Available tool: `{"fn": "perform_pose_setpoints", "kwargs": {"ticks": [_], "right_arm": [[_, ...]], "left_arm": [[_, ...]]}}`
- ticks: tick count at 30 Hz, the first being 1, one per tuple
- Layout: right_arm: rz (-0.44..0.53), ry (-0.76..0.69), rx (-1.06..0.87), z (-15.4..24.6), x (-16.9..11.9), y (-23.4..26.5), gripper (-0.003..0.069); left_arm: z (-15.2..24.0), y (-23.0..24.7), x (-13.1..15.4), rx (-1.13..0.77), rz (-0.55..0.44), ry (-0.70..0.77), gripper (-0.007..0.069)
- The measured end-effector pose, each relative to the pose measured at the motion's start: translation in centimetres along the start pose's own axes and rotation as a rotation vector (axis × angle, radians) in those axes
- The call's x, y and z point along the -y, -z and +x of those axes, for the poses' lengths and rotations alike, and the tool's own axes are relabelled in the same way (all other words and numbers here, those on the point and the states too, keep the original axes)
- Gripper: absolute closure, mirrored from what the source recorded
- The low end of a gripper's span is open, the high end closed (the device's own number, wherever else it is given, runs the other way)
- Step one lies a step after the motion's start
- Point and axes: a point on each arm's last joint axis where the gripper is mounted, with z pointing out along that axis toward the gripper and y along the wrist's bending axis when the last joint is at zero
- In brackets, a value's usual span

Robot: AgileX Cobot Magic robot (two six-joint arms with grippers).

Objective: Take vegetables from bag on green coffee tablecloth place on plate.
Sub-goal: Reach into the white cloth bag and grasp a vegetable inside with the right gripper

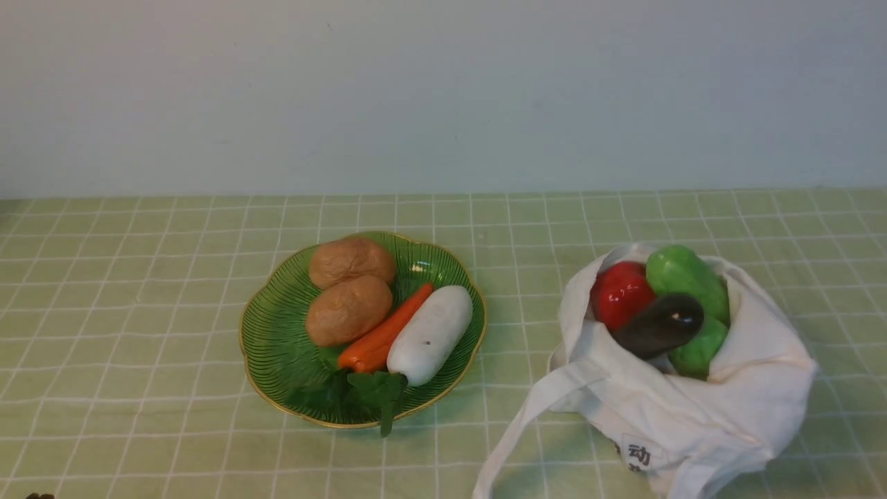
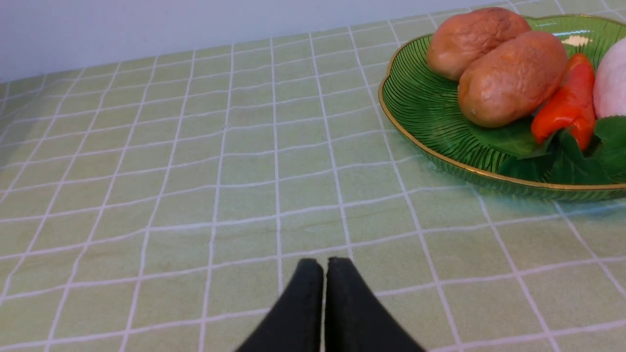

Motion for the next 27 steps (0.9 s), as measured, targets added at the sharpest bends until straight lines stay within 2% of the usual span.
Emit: {"fn": "perform_pose_setpoints", "kwargs": {"ticks": [17,20,22,23,24,25,27], "right_arm": [[-0.001,-0.006,0.002,0.0,0.0,0.0,0.0674],[-0.02,-0.135,0.048,-0.3,-0.2,0.0,0.0674],[-0.041,-0.285,0.112,-0.9,-0.2,0.0,0.0674],[-0.054,-0.418,0.177,-1.5,-0.2,0.1,0.0674],[-0.055,-0.436,0.186,-1.6,-0.1,0.1,0.0674],[-0.063,-0.561,0.246,-2.2,0.1,0.2,0.0674],[-0.067,-0.706,0.315,-2.7,0.4,0.4,0.0674]], "left_arm": [[0.0,0.0,0.0,0.0,0.0,0.0,0.063],[0.0,0.0,0.0,0.0,0.0,0.0,0.063],[0.0,0.0,0.0,0.0,0.0,0.0,0.063],[0.0,0.0,0.0,0.0,0.0,0.0,0.063],[0.0,0.0,0.0,0.0,0.0,0.0,0.063],[0.0,0.0,0.0,0.0,0.0,0.0,0.063],[0.0,0.0,0.0,0.0,0.0,0.0,0.063]]}}
